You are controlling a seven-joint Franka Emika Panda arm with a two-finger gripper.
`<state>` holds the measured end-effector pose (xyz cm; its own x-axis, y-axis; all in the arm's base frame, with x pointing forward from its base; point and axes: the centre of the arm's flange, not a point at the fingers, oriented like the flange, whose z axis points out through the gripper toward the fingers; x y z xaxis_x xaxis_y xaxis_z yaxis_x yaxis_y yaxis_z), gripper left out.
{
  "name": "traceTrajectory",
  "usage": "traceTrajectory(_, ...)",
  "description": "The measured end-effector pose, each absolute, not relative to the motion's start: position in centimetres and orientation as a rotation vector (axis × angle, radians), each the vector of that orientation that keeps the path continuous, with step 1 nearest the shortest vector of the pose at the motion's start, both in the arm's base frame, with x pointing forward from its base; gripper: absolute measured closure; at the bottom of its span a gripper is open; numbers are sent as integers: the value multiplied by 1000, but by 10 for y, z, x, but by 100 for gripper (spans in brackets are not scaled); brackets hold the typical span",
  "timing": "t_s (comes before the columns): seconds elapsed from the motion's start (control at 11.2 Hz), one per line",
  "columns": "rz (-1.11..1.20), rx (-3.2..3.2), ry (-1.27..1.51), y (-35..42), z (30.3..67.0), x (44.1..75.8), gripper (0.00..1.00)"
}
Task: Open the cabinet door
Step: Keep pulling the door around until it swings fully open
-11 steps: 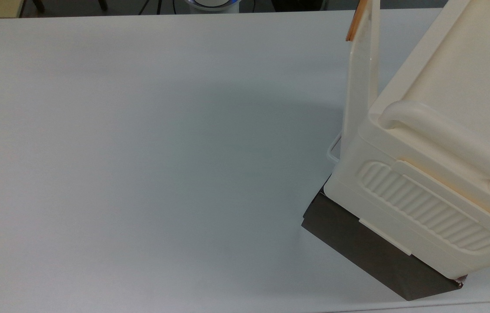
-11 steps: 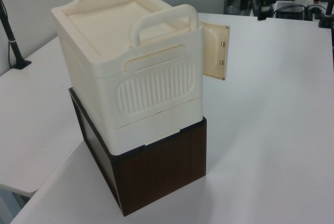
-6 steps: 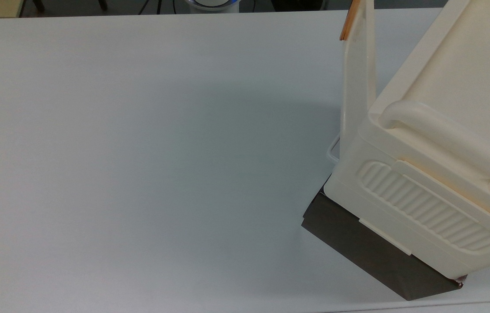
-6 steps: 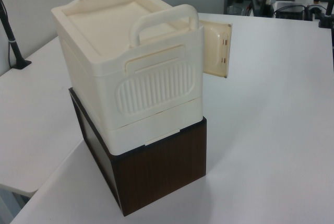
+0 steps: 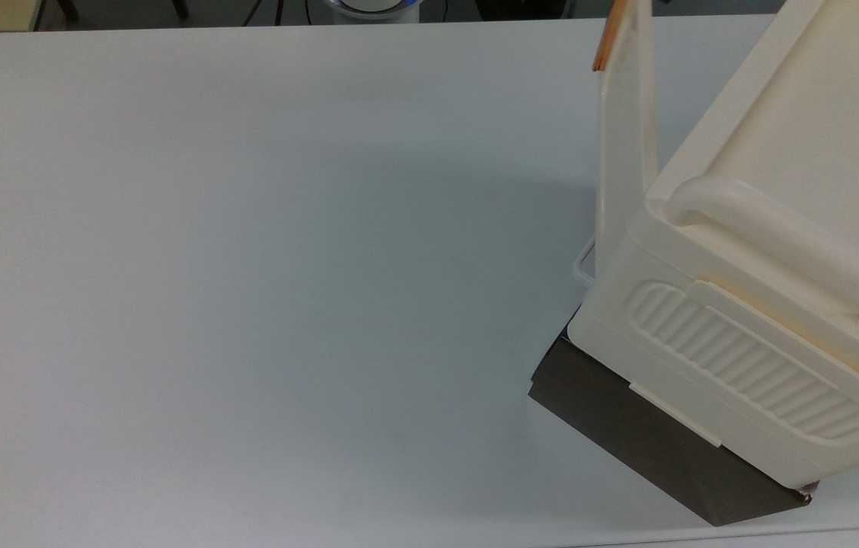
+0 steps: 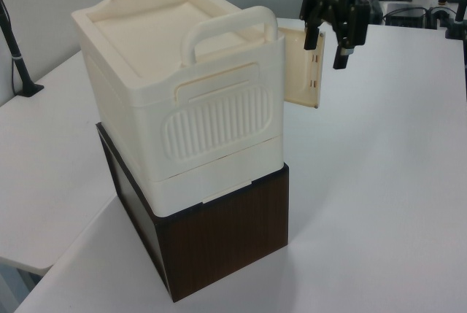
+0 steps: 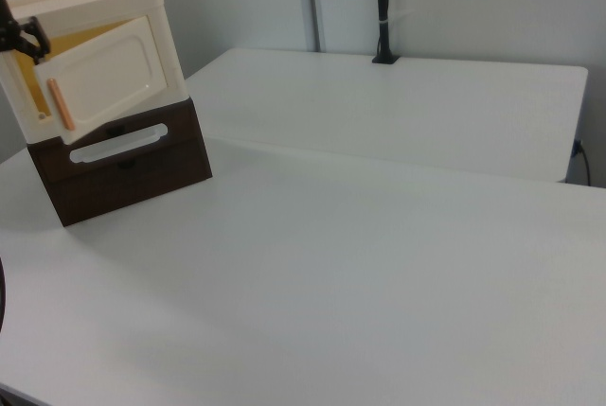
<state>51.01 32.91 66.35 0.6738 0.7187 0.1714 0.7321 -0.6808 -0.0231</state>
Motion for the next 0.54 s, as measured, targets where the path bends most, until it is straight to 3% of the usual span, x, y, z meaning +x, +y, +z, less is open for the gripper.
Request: traceTrajectory(0.54,-225,-2883,-1036,261,658,550,0)
